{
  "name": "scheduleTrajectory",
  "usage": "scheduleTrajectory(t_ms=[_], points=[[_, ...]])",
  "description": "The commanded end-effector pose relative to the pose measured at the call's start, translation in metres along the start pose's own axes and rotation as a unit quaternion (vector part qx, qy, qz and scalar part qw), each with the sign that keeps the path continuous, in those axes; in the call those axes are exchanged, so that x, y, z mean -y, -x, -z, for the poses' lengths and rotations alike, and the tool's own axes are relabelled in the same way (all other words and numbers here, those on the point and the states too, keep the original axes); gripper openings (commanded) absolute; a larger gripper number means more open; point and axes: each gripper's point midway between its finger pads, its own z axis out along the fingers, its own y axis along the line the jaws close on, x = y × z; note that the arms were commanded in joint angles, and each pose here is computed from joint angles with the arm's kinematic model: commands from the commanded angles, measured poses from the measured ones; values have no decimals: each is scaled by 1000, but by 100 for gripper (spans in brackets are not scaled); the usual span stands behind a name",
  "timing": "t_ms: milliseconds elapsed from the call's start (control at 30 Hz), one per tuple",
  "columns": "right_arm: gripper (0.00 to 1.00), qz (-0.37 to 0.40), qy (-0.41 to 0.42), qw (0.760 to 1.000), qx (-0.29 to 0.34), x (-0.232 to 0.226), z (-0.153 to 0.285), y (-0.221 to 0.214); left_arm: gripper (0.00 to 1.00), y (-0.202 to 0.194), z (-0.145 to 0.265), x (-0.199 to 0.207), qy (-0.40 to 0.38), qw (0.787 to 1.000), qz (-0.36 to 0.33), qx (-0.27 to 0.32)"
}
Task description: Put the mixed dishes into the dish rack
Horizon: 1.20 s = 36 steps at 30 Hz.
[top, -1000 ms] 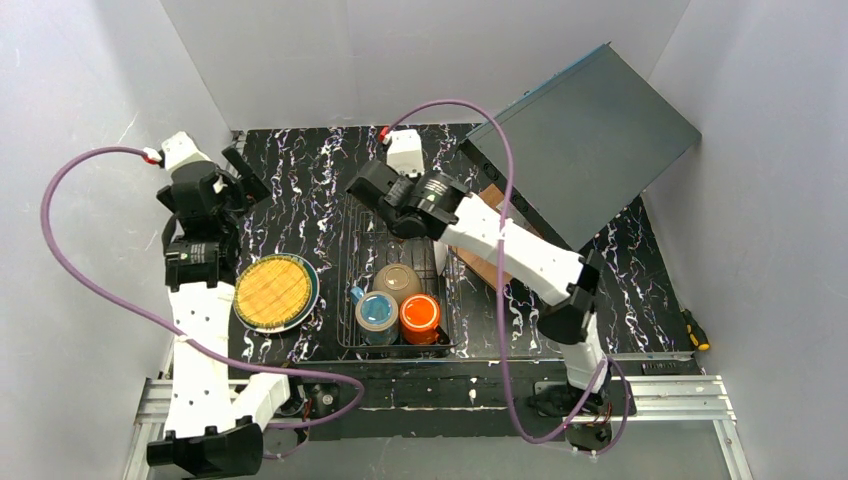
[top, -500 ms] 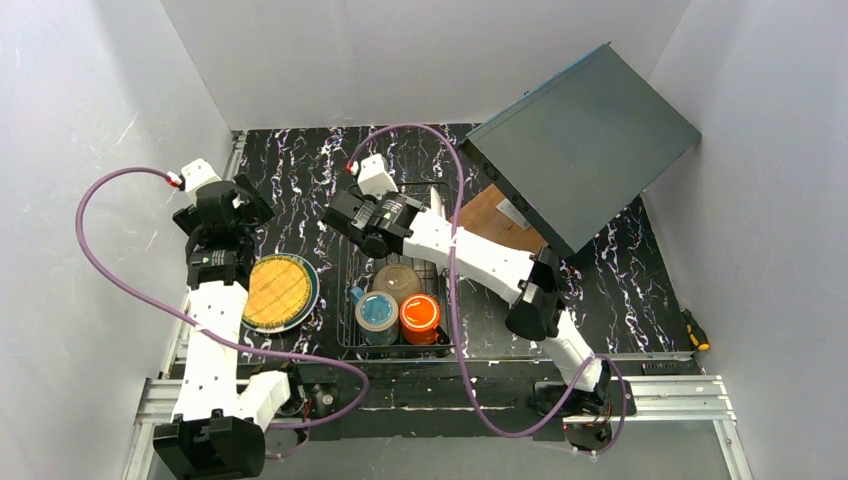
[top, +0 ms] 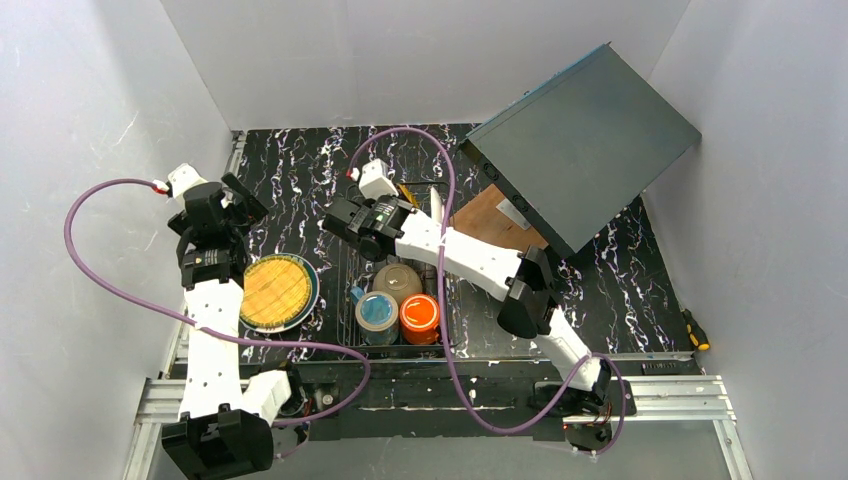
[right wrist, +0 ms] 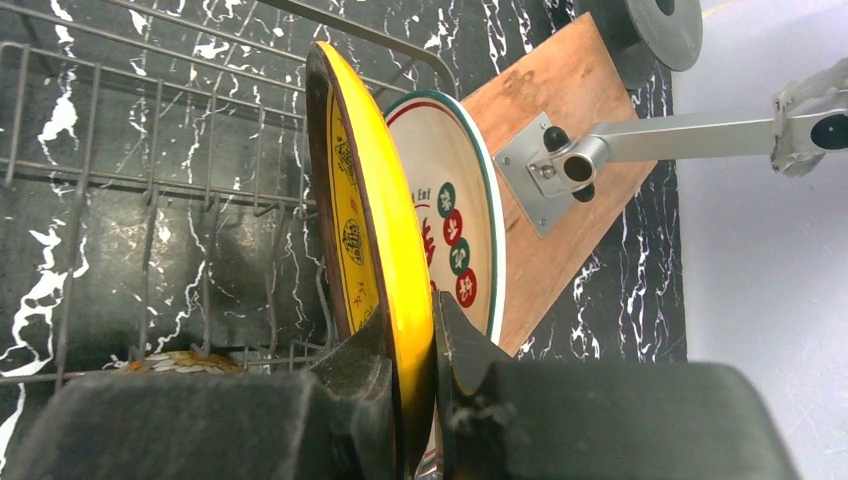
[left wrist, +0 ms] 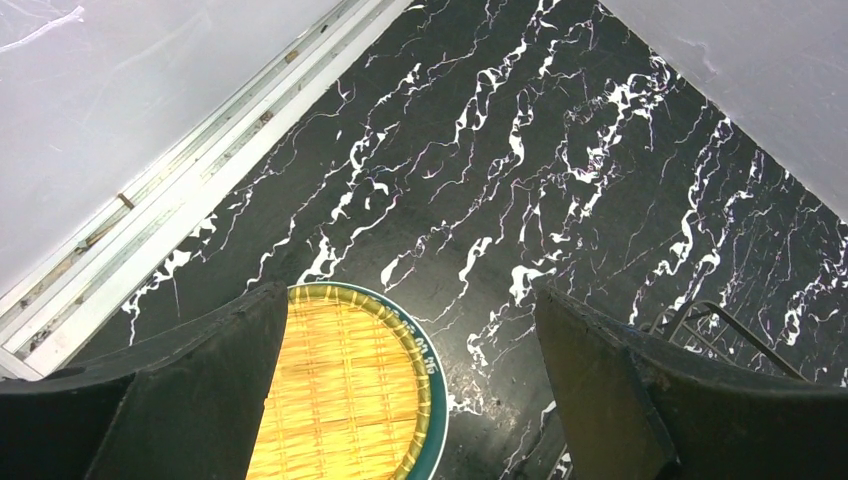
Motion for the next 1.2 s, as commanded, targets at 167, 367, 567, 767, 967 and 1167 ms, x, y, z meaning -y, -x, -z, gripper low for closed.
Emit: scheduleTrajectory(t_ms=[167, 367, 567, 767, 967, 1167], points=[[1, -16, -49, 999, 2, 24, -10, -1, 93, -1, 6, -1, -6, 1000, 8, 0], [1, -20, -54, 998, -22, 24, -17, -17, 92, -2, 7, 1, -12, 1000, 9, -2], [4, -24, -44, 998, -34, 15, -22, -24, 92, -3, 6, 2, -14, 1000, 9, -4], [19, -29, -13, 998, -49, 2, -22, -29, 92, -5, 6, 2, -14, 1000, 8, -6], [26, -32, 7, 997, -69, -11, -23, -39, 91, -5, 6, 2, -14, 1000, 8, -7], [33, -37, 17, 996, -82, -18, -23, -46, 91, -5, 6, 2, -15, 1000, 9, -7]])
